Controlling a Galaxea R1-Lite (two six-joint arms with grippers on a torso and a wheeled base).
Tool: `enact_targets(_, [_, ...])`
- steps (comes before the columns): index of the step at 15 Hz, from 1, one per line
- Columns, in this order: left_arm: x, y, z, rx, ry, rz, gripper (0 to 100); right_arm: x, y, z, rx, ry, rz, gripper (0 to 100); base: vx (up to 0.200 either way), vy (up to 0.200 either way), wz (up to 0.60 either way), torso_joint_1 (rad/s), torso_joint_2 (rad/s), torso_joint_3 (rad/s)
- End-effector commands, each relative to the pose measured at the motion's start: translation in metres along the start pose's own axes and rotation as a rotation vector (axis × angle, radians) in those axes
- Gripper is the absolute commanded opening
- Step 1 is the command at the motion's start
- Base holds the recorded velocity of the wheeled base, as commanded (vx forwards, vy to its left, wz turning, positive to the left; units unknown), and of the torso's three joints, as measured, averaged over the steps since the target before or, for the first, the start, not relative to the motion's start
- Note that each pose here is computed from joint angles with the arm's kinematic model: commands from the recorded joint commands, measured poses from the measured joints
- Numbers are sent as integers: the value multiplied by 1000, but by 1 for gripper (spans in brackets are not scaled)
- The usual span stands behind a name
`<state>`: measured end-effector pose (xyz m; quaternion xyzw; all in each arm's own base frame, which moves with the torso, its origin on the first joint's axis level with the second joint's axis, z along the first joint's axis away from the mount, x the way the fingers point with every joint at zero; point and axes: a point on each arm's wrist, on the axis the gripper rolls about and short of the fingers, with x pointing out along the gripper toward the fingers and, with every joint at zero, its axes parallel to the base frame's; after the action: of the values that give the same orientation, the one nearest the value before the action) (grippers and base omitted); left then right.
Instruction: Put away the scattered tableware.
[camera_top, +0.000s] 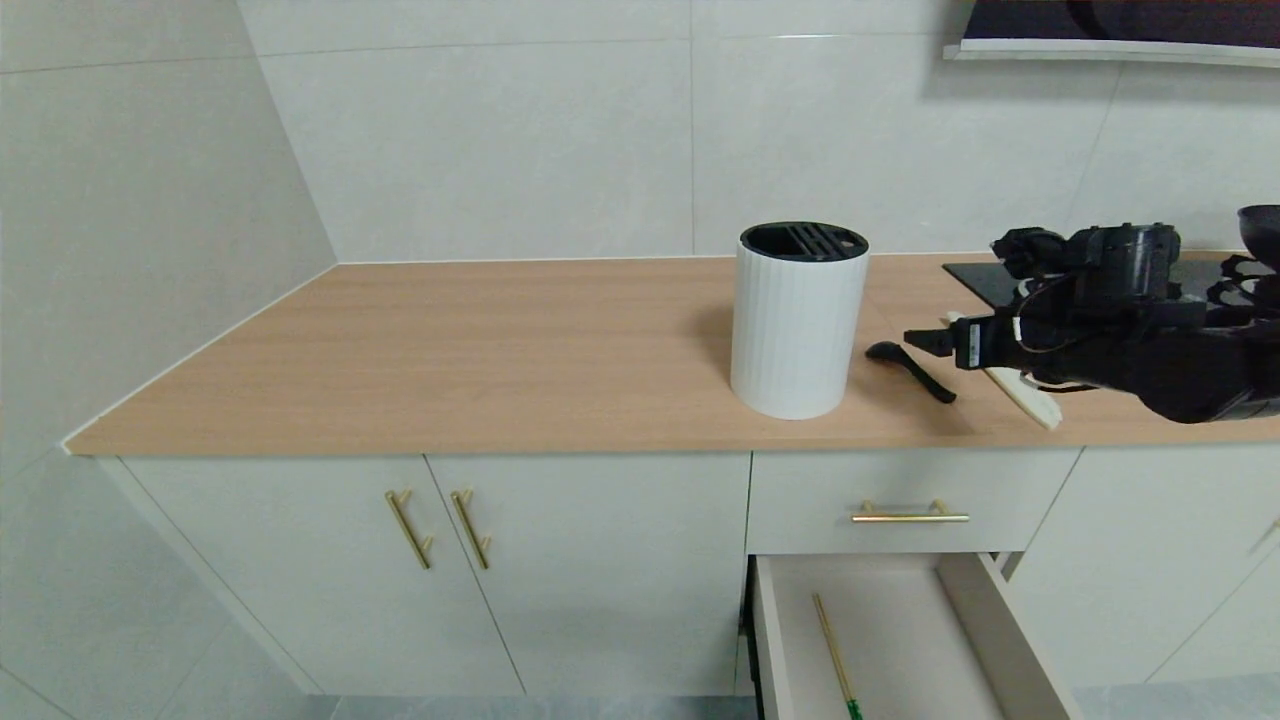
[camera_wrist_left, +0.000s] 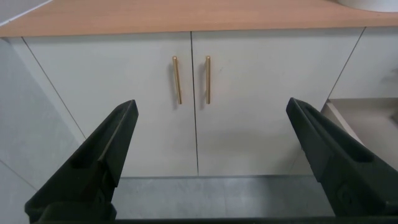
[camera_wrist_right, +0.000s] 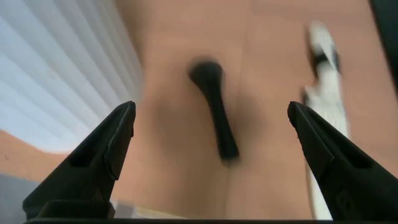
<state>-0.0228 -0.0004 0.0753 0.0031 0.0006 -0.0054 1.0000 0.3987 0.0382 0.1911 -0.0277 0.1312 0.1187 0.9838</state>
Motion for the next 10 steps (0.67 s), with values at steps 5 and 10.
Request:
enact_targets(5, [0,0,0,0,2,0,100,32,-24,-44,-18,70,24,100,0,0,0,0,0,0])
enact_targets(10, [0,0,0,0,2,0,100,35,-23,-48,-21,80,66,100,0,0,0,0,0,0])
